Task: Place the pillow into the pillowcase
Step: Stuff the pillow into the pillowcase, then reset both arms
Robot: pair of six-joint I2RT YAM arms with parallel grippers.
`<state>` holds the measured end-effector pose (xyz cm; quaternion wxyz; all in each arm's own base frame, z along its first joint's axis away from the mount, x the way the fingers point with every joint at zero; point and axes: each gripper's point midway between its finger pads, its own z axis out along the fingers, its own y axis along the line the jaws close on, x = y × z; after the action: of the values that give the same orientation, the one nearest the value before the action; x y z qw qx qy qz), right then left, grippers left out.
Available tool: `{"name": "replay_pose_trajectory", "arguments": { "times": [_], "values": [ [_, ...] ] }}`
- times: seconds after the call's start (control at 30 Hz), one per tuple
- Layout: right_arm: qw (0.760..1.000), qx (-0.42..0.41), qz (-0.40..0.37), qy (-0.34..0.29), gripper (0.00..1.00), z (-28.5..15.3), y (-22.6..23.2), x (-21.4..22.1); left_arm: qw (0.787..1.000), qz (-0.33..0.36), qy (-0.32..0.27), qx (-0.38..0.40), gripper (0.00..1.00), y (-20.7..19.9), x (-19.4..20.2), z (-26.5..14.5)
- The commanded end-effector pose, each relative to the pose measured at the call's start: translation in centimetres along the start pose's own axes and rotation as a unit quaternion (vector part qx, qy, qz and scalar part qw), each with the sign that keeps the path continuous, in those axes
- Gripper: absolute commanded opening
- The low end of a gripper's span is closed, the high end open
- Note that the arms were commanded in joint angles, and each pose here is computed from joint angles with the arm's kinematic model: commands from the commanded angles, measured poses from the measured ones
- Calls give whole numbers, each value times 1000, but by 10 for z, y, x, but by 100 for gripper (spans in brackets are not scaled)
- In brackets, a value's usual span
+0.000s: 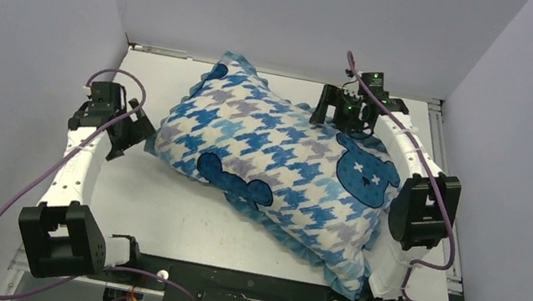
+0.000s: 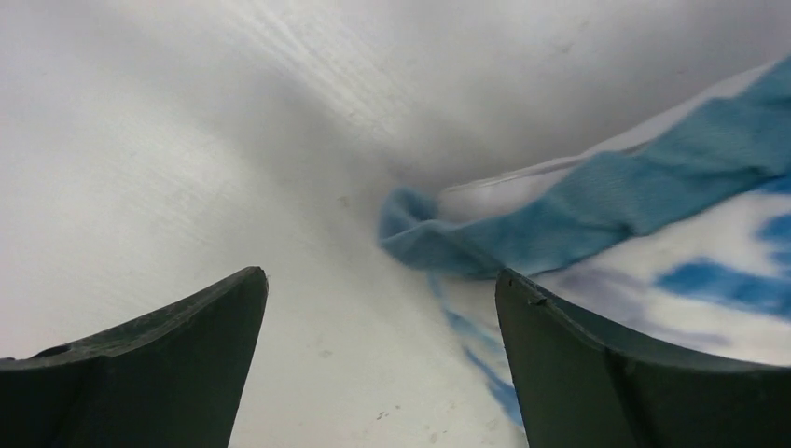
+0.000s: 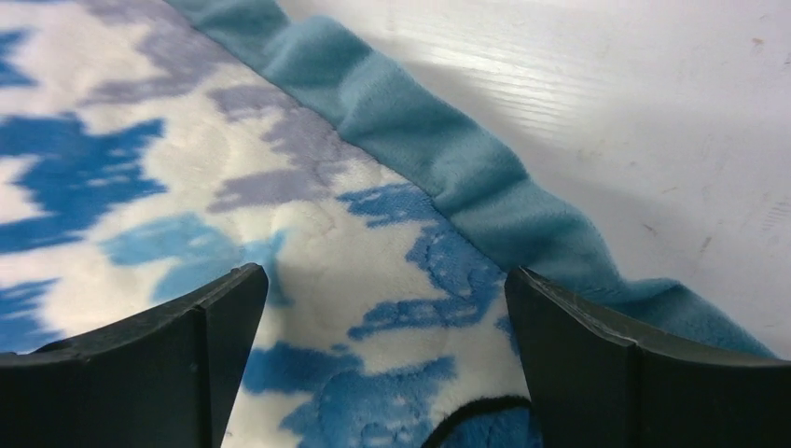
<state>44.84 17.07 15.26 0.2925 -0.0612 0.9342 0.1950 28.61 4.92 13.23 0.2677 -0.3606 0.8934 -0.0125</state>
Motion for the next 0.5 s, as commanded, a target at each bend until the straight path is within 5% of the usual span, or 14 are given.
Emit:
{"name": "replay_pose_trajectory", "arguments": {
  "times": [0.0,0.17,0.37,0.47],
  "values": [
    [987,-122,64,-88,95,-74,40,-41,982,-9,-80,170,90,-70,-49,-21],
    [948,-260,140,-120,90,-115,63,-58,947,-27,-1,322,90,-132,-19,-3],
    [899,-388,112,-167,90,-157,107,-95,914,4,81,398,89,-192,58,-13],
    [886,-419,91,-174,90,-165,120,-99,912,20,71,405,90,-201,72,-23]
  ]
}}
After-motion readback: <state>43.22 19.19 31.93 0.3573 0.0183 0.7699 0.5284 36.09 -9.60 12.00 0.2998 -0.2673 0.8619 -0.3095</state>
